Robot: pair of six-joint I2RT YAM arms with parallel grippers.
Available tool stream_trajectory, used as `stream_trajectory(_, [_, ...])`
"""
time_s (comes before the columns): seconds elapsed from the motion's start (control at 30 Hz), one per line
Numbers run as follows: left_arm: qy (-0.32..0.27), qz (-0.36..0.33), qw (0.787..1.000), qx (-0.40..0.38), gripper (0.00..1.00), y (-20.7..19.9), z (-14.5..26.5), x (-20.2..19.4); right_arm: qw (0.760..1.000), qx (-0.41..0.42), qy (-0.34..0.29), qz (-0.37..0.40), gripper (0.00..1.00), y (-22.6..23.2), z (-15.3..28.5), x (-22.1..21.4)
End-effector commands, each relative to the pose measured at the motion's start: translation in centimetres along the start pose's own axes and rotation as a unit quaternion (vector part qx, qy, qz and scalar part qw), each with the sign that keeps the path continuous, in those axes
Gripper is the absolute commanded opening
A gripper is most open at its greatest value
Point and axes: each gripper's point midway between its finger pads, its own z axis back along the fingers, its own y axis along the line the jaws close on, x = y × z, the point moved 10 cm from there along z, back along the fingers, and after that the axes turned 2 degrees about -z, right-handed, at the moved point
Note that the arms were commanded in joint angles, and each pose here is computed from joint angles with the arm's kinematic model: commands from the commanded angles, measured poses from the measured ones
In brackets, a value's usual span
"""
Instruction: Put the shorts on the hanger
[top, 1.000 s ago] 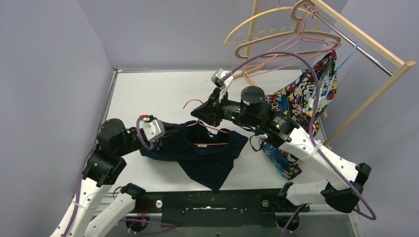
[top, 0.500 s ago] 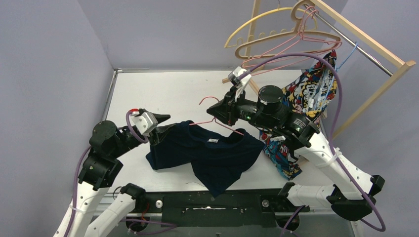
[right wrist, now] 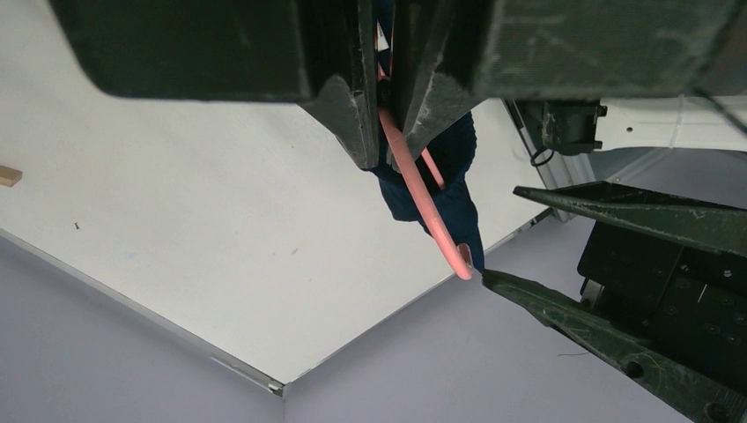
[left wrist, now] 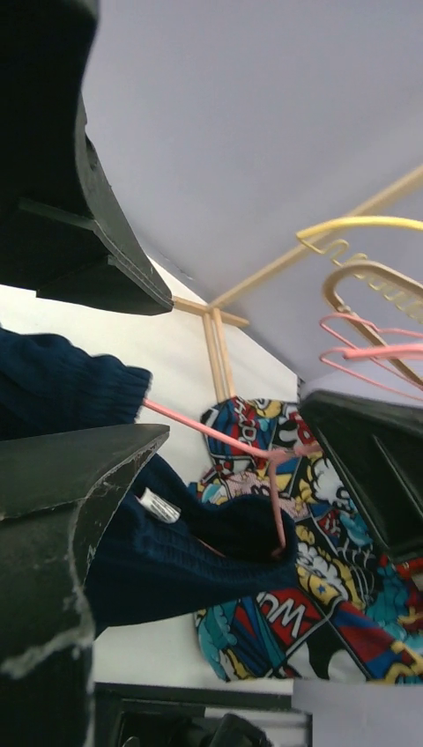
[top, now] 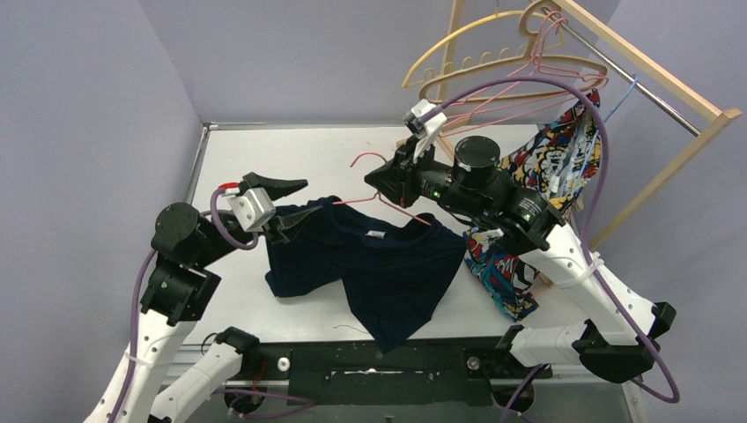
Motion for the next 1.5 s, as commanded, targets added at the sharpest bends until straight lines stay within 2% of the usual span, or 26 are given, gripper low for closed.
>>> stream_trajectory(0.0, [-0.064, -0.045, 0.993, -0.087, 0.48, 0.6, -2.0, 2.6, 0.995, 0.018, -0.095, 0.011, 0.0, 1.2, 0.7, 4.6])
stream_trajectory(0.13, [-0.057, -0.025, 0.989, -0.131, 0.48, 0.5, -3.0, 1.8, 0.995, 0.035, -0.092, 0.012, 0.0, 1.6, 0.2, 4.9])
stream_trajectory(0.37, [-0.028, -0.048, 0.995, -0.081, 0.48, 2.0, -4.0, 0.2, 0.993, 0.072, -0.089, 0.013, 0.0, 2.2, -0.7, 4.8])
stream_trajectory(0.47, [-0.008, -0.048, 0.994, -0.093, 0.48, 2.3, -4.6, -0.6, 0.993, 0.082, -0.08, 0.013, 0.0, 2.3, -1.3, 4.5])
stream_trajectory(0.67, [0.009, -0.04, 0.99, -0.134, 0.41, 1.5, -4.5, -2.4, 0.994, 0.075, -0.081, 0.015, 0.0, 2.2, -1.1, 4.5])
stream_trajectory(0.77, [0.014, -0.039, 0.988, -0.149, 0.12, 1.2, -4.4, -2.9, 0.994, 0.074, -0.075, 0.015, 0.0, 2.1, -0.9, 4.2])
stream_trajectory(0.8, [0.016, -0.041, 0.987, -0.154, 0.05, 1.1, -4.4, -3.0, 0.994, 0.075, -0.073, 0.015, 0.0, 2.1, -0.8, 4.0])
stream_trajectory(0.87, [0.016, -0.045, 0.985, -0.163, 0.0, 1.0, -4.3, -3.0, 0.995, 0.078, -0.064, 0.016, 0.0, 1.9, -0.6, 3.3])
stream_trajectory(0.9, [0.014, -0.047, 0.985, -0.166, 0.0, 0.9, -4.3, -2.9, 0.995, 0.081, -0.057, 0.018, 0.03, 1.7, -0.5, 2.8])
stream_trajectory(1.07, [-0.002, -0.057, 0.98, -0.191, 0.0, 0.3, -3.8, -2.5, 0.996, 0.084, 0.021, 0.034, 0.38, 0.8, 0.5, -0.6])
stream_trajectory(1.17, [-0.013, -0.059, 0.976, -0.207, 0.0, 0.0, -3.6, -2.1, 0.994, 0.078, 0.057, 0.047, 0.52, 0.5, 1.7, -2.0])
stream_trajectory(1.33, [-0.044, -0.064, 0.969, -0.236, 0.0, -0.5, -3.3, -1.3, 0.993, 0.067, 0.079, 0.06, 0.59, 0.2, 3.6, -2.9])
stream_trajectory(1.47, [-0.065, -0.064, 0.965, -0.244, 0.0, -0.9, -3.2, -1.0, 0.991, 0.074, 0.098, 0.06, 0.59, 0.1, 4.2, -3.9])
